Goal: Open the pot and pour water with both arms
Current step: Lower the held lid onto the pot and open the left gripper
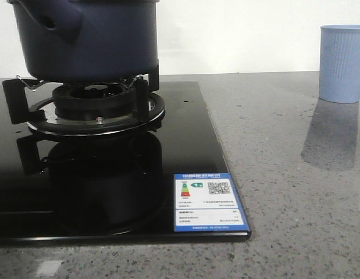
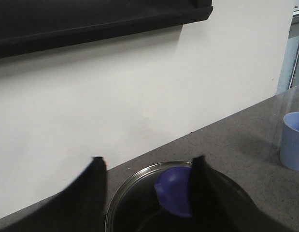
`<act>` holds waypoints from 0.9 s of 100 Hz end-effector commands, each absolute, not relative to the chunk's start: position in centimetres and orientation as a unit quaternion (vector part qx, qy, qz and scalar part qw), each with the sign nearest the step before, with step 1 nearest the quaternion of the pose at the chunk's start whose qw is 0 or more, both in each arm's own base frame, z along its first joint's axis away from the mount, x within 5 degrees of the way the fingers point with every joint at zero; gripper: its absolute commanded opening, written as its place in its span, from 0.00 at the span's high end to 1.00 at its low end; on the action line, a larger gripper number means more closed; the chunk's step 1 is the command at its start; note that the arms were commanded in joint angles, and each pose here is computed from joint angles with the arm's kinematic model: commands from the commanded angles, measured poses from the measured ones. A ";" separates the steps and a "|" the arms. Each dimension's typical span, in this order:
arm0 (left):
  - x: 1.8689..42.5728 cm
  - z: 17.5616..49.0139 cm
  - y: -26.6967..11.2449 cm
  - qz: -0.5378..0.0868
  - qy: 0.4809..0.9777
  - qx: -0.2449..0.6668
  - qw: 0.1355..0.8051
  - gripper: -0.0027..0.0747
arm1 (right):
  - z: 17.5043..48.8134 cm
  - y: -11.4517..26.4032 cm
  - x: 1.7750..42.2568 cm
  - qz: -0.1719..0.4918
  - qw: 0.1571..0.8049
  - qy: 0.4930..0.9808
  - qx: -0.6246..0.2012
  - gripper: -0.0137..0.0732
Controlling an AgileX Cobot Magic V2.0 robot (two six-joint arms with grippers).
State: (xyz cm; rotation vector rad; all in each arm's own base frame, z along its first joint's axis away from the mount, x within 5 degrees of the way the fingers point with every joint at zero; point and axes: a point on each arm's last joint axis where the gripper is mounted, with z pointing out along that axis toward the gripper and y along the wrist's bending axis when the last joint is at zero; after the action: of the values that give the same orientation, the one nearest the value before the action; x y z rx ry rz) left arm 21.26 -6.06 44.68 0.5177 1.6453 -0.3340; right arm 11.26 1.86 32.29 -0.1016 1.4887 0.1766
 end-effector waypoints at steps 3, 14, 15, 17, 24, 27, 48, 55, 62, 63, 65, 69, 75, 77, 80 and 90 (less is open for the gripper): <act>19.8 46.6 -5.4 -0.149 0.702 0.215 0.663 0.94 | 34.2 3.1 10.9 0.104 0.758 0.634 -0.107 0.91; 19.0 46.9 -5.1 -0.145 0.700 0.217 0.665 0.99 | 35.1 3.2 11.3 0.100 0.742 0.655 -0.103 0.91; 18.9 46.9 -5.1 -0.145 0.699 0.217 0.666 0.99 | 35.2 3.2 11.4 0.098 0.741 0.656 -0.102 0.91; 18.7 47.0 -5.0 -0.144 0.698 0.216 0.668 0.99 | 35.3 3.2 11.5 0.094 0.735 0.664 -0.098 0.91; 18.0 46.9 -4.8 -0.135 0.691 0.208 0.678 0.99 | 35.6 2.8 12.0 0.073 0.715 0.691 -0.081 0.91; 17.7 46.9 -4.7 -0.130 0.688 0.202 0.685 0.99 | 35.8 2.7 12.1 0.064 0.707 0.701 -0.074 0.91; 14.3 43.6 -3.1 -0.084 0.671 0.133 0.724 0.99 | 34.5 2.3 12.3 0.048 0.680 0.729 -0.062 0.91; 13.0 41.4 -2.6 -0.071 0.670 0.111 0.730 0.99 | 33.5 2.5 12.1 0.058 0.682 0.725 -0.072 0.91; 11.6 38.9 -2.1 -0.065 0.671 0.086 0.734 0.99 | 32.3 2.7 11.5 0.069 0.686 0.720 -0.084 0.91; 11.2 38.7 -2.0 -0.067 0.667 0.082 0.738 0.99 | 32.2 2.7 11.5 0.070 0.686 0.719 -0.084 0.91; 11.0 37.9 -1.9 -0.068 0.670 0.073 0.736 0.99 | 31.8 2.7 11.3 0.071 0.686 0.719 -0.086 0.90; 10.2 36.4 -1.7 -0.069 0.669 0.056 0.738 0.99 | 31.0 2.6 10.9 0.071 0.683 0.722 -0.087 0.90; 9.0 34.2 -1.5 -0.074 0.670 0.045 0.737 0.99 | 30.0 2.4 10.6 0.064 0.675 0.730 -0.084 0.90; 8.6 33.8 -1.5 -0.073 0.667 0.044 0.740 0.99 | 29.6 2.3 10.5 0.059 0.673 0.732 -0.086 0.90; 8.2 32.7 -1.5 -0.076 0.670 0.042 0.737 0.99 | 29.2 2.2 10.4 0.053 0.669 0.736 -0.089 0.90; 6.9 30.6 -1.5 -0.095 0.666 0.030 0.739 0.99 | 27.9 2.1 10.2 0.045 0.659 0.745 -0.095 0.90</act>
State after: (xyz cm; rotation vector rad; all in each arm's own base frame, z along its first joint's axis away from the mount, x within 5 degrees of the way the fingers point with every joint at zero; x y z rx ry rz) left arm 7.68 -1.88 30.82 0.1401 1.5160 -0.1974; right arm 10.28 1.87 27.44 -0.1705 1.7397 0.0981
